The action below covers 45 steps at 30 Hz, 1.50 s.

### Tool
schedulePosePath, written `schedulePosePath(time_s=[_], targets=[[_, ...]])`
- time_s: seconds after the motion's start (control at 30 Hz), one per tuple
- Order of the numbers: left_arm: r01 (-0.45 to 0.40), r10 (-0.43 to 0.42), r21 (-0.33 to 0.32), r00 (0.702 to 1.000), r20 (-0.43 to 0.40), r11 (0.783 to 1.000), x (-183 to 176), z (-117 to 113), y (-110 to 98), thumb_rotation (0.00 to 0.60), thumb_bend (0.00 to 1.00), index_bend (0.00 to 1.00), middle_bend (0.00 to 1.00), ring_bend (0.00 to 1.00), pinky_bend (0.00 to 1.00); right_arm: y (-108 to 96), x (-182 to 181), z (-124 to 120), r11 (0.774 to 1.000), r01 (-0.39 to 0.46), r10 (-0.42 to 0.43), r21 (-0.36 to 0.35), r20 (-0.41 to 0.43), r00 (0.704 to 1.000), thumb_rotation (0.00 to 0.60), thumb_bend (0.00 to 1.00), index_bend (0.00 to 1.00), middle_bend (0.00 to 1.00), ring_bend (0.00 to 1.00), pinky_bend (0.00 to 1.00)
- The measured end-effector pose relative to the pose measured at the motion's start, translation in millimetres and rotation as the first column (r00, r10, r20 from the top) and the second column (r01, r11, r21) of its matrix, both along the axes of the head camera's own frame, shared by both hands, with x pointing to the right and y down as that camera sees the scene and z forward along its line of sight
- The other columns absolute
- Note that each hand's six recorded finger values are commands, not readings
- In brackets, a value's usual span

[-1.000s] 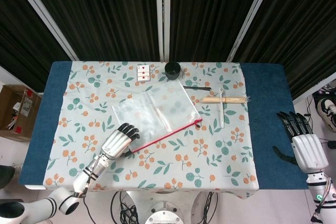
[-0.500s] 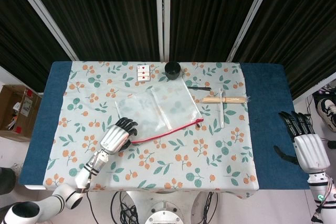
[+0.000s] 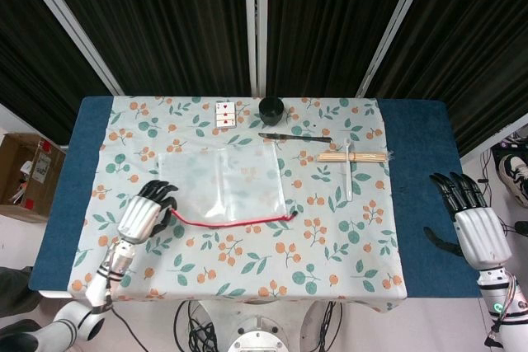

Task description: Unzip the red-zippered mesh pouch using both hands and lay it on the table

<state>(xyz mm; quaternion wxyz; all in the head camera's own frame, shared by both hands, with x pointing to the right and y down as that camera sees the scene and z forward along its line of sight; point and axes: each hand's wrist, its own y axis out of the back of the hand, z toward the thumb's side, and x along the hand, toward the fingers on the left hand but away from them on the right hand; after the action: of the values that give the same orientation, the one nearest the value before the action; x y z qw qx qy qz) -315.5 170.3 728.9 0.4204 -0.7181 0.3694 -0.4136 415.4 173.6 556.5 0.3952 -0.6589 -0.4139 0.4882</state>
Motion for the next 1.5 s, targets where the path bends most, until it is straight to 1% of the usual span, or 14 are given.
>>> schedulePosePath(time_s=[0.13, 0.2, 0.27, 0.33, 0.47, 0.6, 0.77, 0.83, 0.93, 1.03, 1.1, 1.23, 1.37, 1.5], targets=[[0.07, -0.066, -0.042, 0.994, 0.087, 0.997, -48, -5, 14, 0.6, 0.6, 0.5, 0.26, 0.18, 0.19, 0, -2, 2, 1.0, 0.002, -0.002, -0.006, 0.003, 1.0, 0.6, 0.15, 0.01, 0.09, 0.0, 0.0], [0.092, -0.083, -0.07, 0.99, 0.115, 0.993, -61, -5, 18, 0.6, 0.6, 0.39, 0.22, 0.17, 0.19, 0, -3, 3, 1.0, 0.003, -0.003, -0.009, 0.005, 1.0, 0.6, 0.15, 0.01, 0.09, 0.0, 0.0], [0.107, -0.094, -0.096, 0.987, 0.13, 0.99, -68, -5, 23, 0.6, 0.6, 0.23, 0.17, 0.14, 0.19, 0, -4, 4, 1.0, 0.007, -0.006, -0.011, 0.008, 1.0, 0.6, 0.15, 0.01, 0.09, 0.0, 0.0], [0.114, -0.099, -0.119, 0.987, 0.125, 0.986, -67, -7, 27, 0.6, 0.6, 0.15, 0.14, 0.12, 0.18, 0, -5, 5, 1.0, 0.01, -0.01, -0.012, 0.009, 1.0, 0.6, 0.15, 0.01, 0.09, 0.0, 0.0], [0.087, -0.073, -0.138, 0.992, 0.105, 0.987, -56, -17, 32, 0.6, 0.6, 0.12, 0.11, 0.11, 0.17, 0, -7, 4, 1.0, 0.017, -0.016, -0.011, 0.009, 1.0, 0.6, 0.16, 0.01, 0.09, 0.0, 0.0], [0.02, -0.009, -0.126, 0.996, 0.084, 0.992, -32, -33, 34, 0.6, 0.6, 0.11, 0.1, 0.11, 0.17, 1, -6, 2, 1.0, 0.014, -0.014, -0.008, 0.005, 1.0, 0.6, 0.16, 0.01, 0.09, 0.0, 0.0], [-0.062, 0.07, -0.119, 0.996, 0.06, 0.991, 0, -51, 28, 0.6, 0.57, 0.11, 0.08, 0.1, 0.17, 3, -3, 0, 1.0, 0.006, -0.006, -0.007, 0.004, 1.0, 0.6, 0.16, 0.01, 0.09, 0.0, 0.0], [-0.089, 0.099, -0.118, 0.992, 0.081, 0.989, 10, -55, 22, 0.6, 0.51, 0.11, 0.07, 0.08, 0.17, 3, -2, -1, 1.0, 0.005, -0.005, -0.006, 0.004, 1.0, 0.6, 0.16, 0.01, 0.09, 0.0, 0.0], [-0.091, 0.108, -0.119, 0.982, 0.151, 0.989, 12, -56, 10, 0.6, 0.34, 0.1, 0.05, 0.06, 0.16, 4, -1, -1, 1.0, 0.002, -0.002, -0.006, 0.006, 1.0, 0.6, 0.16, 0.01, 0.09, 0.0, 0.0], [-0.045, 0.078, -0.14, 0.967, 0.24, 0.989, 4, -54, -4, 0.6, 0.27, 0.08, 0.04, 0.05, 0.16, 4, 1, -2, 1.0, -0.001, 0.001, -0.006, 0.01, 1.0, 0.6, 0.16, 0.01, 0.09, 0.0, 0.0], [0.002, 0.045, -0.165, 0.959, 0.281, 0.986, -4, -52, -11, 0.6, 0.26, 0.08, 0.04, 0.05, 0.16, 5, 3, -2, 1.0, -0.003, 0.003, -0.004, 0.011, 1.0, 0.6, 0.16, 0.01, 0.09, 0.0, 0.0], [0.127, -0.047, -0.22, 0.941, 0.336, 0.967, -26, -55, -22, 0.6, 0.26, 0.09, 0.04, 0.05, 0.16, 5, 5, -2, 1.0, -0.005, 0.006, -0.006, 0.012, 1.0, 0.6, 0.16, 0.01, 0.09, 0.0, 0.0], [0.196, -0.112, -0.194, 0.92, 0.376, 0.961, -43, -62, -26, 0.6, 0.25, 0.09, 0.05, 0.05, 0.16, 5, 5, -1, 1.0, 0.0, 0.001, -0.008, 0.012, 1.0, 0.6, 0.16, 0.01, 0.09, 0.0, 0.0], [0.261, -0.186, -0.172, 0.913, 0.362, 0.95, -61, -73, -23, 0.6, 0.24, 0.12, 0.06, 0.05, 0.16, 5, 5, 0, 1.0, -0.001, 0.001, -0.01, 0.014, 1.0, 0.6, 0.16, 0.01, 0.09, 0.0, 0.0]])
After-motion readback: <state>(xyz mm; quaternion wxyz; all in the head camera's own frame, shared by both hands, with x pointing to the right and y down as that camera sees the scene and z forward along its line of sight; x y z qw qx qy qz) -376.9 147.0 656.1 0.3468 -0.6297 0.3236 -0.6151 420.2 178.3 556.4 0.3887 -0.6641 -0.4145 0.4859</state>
